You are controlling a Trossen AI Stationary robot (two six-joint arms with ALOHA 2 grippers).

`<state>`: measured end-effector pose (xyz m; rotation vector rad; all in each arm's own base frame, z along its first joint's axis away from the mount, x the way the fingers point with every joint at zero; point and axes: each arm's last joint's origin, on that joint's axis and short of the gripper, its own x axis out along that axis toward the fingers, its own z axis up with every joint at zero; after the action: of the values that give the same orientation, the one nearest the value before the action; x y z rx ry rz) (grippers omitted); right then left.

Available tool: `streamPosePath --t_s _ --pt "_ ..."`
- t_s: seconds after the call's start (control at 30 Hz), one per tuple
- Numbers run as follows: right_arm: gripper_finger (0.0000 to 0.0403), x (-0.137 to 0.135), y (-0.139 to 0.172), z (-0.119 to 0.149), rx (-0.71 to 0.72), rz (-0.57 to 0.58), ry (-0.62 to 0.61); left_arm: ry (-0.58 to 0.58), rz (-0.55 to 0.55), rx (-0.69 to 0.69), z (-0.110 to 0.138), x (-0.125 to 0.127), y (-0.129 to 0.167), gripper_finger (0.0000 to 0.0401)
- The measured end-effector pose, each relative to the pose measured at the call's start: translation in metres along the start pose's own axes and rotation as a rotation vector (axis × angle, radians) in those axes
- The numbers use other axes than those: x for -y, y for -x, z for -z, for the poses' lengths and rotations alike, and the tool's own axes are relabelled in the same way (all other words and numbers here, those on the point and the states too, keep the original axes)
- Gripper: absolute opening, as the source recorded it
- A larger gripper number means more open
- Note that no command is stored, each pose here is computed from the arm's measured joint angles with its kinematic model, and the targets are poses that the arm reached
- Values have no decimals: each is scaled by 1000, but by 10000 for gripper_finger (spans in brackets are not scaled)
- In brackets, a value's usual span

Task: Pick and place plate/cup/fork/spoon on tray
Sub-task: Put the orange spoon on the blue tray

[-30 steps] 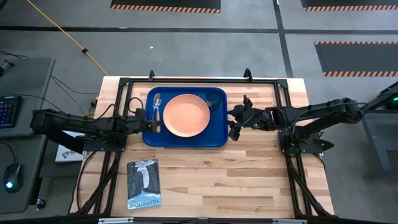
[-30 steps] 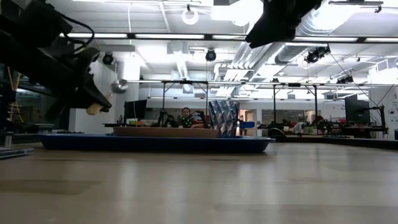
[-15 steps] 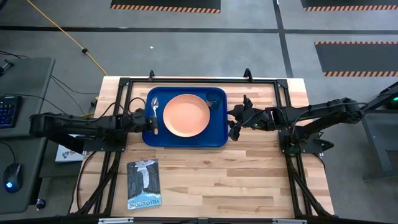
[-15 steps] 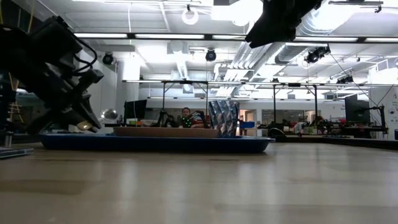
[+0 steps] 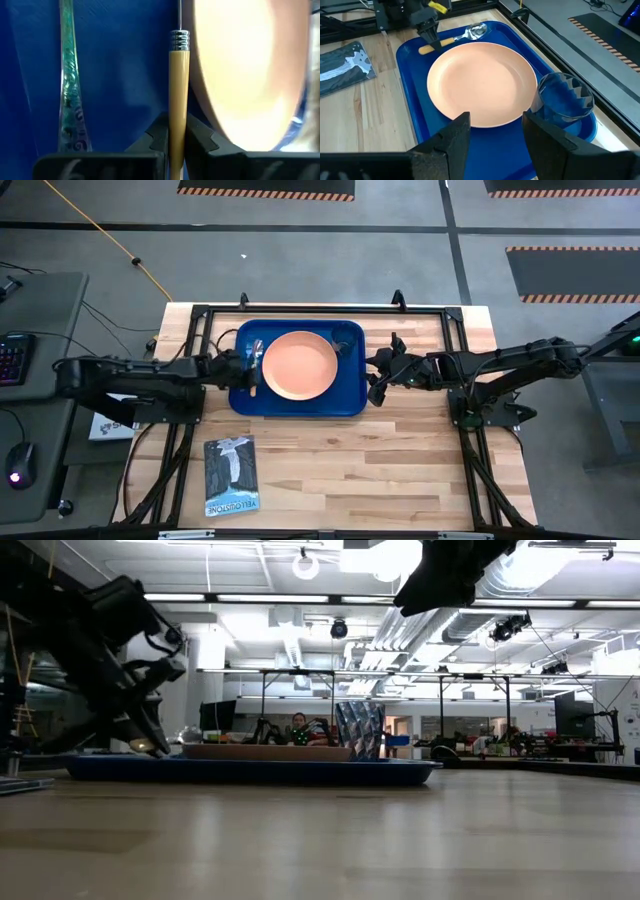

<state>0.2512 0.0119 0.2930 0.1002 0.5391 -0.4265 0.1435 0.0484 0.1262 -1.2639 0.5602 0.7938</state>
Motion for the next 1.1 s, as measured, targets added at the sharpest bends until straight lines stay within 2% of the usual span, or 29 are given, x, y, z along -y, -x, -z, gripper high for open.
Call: streamPosePath --t_s 0.13,0.47,1.1 --pt "173 0 0 0 0 0 -4 -11 -103 -44 -1 -3 -9 21" --pt "172 0 0 0 0 0 -10 -9 -61 -19 -8 3 -24 38" --pt "172 0 0 0 -1 0 -25 -89 -48 15 -9 4 -25 48"
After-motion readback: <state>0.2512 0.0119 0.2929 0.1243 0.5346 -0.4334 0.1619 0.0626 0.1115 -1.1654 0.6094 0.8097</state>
